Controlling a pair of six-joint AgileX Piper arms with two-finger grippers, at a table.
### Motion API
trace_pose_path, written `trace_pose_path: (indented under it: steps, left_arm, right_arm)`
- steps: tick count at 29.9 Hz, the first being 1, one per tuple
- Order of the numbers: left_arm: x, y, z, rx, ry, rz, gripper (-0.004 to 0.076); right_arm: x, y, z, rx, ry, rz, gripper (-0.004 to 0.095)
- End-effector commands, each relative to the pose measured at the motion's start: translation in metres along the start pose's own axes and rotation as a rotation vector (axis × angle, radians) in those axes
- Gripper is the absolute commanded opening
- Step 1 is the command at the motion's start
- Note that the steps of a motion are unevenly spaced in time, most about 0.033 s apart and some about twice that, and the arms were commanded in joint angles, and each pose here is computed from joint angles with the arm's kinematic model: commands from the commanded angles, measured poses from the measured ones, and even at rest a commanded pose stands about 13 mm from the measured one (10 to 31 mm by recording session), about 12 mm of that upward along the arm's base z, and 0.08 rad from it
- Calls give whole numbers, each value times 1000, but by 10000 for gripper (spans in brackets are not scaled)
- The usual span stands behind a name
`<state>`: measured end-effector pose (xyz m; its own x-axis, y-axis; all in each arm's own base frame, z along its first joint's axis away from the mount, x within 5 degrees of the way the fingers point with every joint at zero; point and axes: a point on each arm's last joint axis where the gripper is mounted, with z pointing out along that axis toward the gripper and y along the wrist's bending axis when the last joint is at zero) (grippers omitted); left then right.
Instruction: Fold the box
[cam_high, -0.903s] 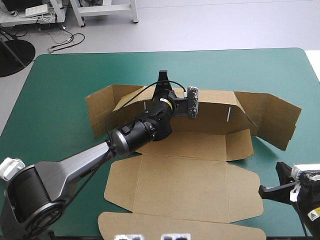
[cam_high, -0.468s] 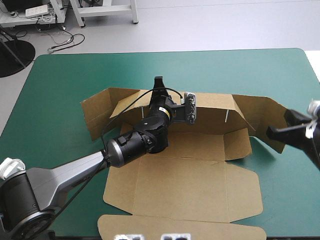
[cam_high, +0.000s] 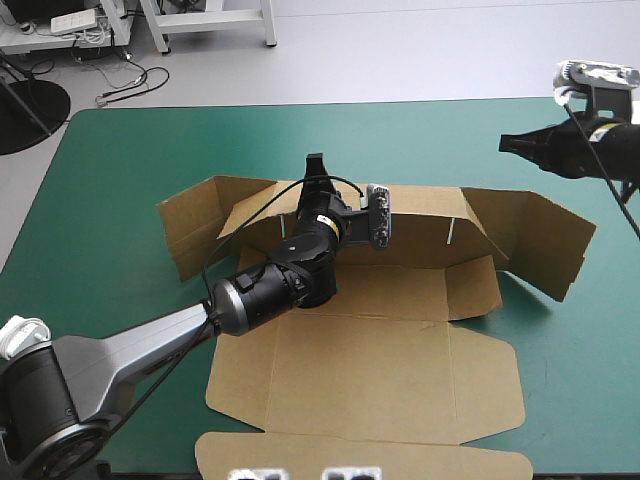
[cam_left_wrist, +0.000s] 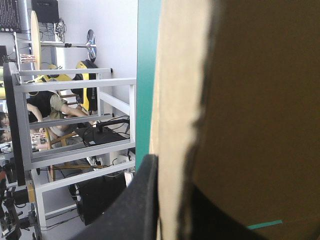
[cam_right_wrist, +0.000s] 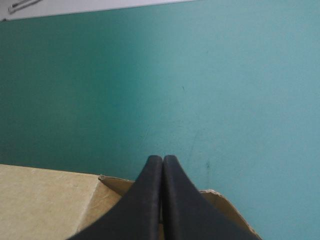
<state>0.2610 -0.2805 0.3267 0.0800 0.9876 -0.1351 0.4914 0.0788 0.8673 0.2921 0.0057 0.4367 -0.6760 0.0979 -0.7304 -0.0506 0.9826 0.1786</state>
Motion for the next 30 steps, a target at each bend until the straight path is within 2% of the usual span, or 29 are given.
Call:
trace_pose_path:
  steps: [1, 10, 20, 30]
  left_arm:
    - [7, 18, -17, -44, 10, -55, -10]
    - [8, 18, -17, -43, 22, -67, -10]
    - [9, 18, -17, -49, 27, -79, -10]
    - [10, 19, -17, -61, 40, -92, -10]
  right_arm:
    - [-18, 3, 5, -28, -2, -8, -20]
    - [-7, -11, 59, -28, 279, 9, -20]
    - [-5, -18, 63, -19, 301, 33, -20]
    - [22, -19, 74, -48, 400, 55, -20]
